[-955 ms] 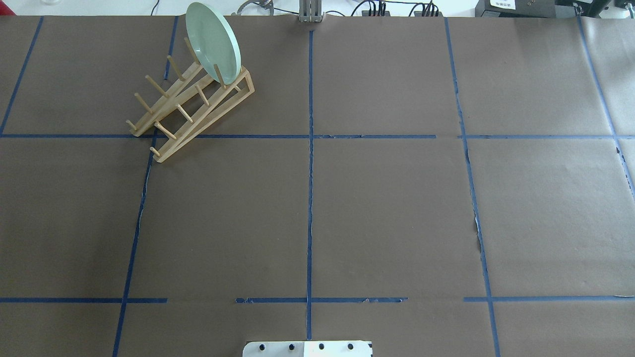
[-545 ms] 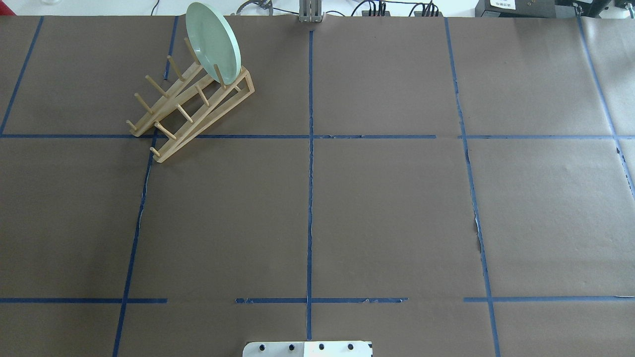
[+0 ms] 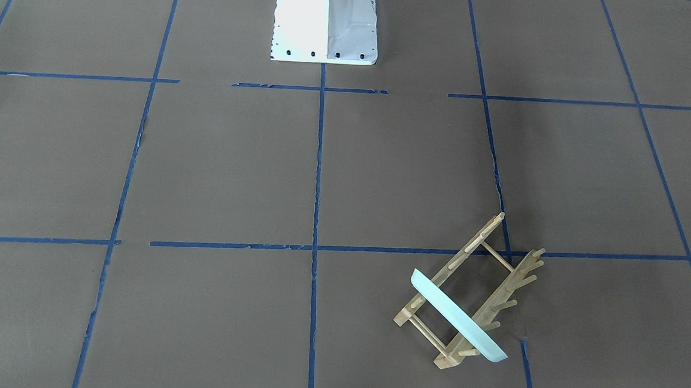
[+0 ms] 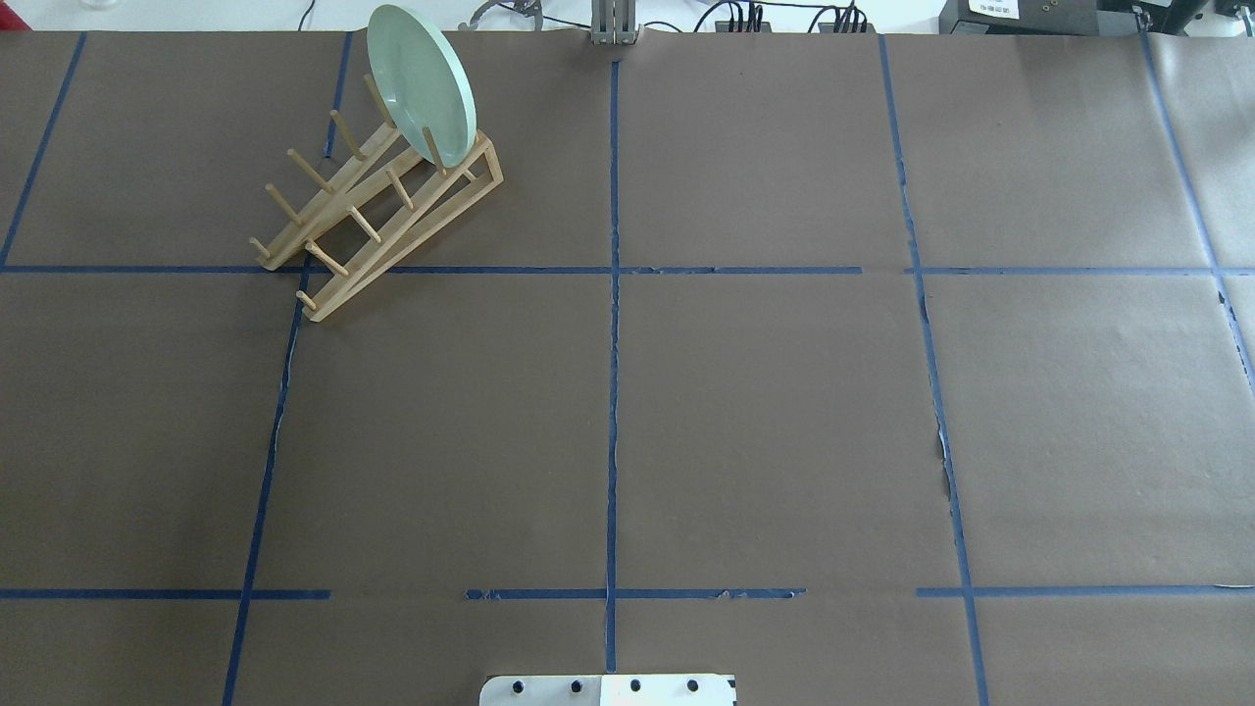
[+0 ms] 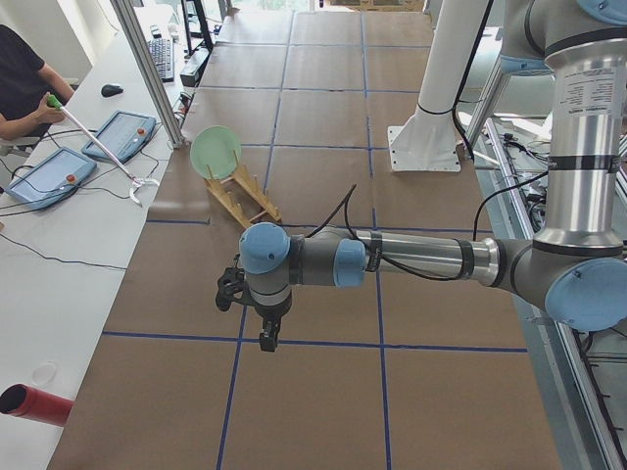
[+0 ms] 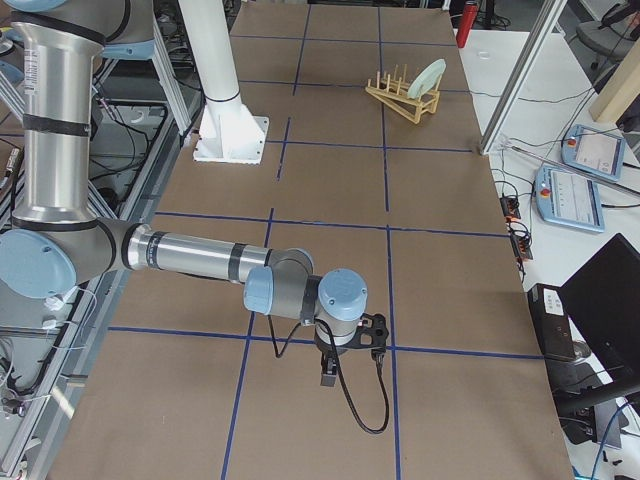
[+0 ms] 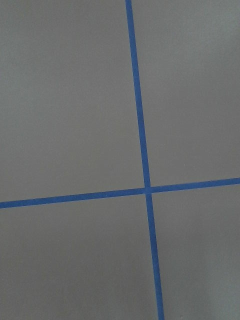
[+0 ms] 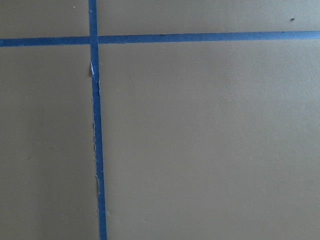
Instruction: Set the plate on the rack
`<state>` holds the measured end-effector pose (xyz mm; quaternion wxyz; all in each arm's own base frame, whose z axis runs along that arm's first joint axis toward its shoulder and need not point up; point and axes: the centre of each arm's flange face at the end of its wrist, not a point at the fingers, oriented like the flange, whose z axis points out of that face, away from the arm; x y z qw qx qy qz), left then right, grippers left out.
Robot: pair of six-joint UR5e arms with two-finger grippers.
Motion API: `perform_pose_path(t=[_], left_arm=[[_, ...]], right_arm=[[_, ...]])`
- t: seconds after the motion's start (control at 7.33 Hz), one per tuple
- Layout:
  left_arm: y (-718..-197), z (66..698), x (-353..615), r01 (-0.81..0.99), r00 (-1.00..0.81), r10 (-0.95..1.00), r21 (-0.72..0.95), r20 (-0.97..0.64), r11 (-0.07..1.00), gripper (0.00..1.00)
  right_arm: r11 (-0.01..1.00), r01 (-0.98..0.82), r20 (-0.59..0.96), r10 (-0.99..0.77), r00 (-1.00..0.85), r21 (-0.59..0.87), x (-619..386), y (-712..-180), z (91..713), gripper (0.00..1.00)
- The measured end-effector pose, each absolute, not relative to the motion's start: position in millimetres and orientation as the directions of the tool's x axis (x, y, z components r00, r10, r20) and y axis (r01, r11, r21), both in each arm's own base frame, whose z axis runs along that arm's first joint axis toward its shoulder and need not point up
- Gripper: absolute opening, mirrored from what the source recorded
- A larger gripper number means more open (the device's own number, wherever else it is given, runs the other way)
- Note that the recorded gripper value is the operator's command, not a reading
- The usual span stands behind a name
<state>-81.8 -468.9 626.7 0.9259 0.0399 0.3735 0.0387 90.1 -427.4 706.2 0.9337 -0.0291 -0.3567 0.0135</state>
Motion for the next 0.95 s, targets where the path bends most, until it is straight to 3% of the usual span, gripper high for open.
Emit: perform_pose_path(t=[0.95], left_arm=[[-464.7,638.7,-81.4,-0.036,0.72,0.071,0.065,-0.69,0.997,1.0]], right_arm=[[0.998,-0.004,0.665,0.046,0.745,-0.064,90.1,-427.4,706.2,1.0]])
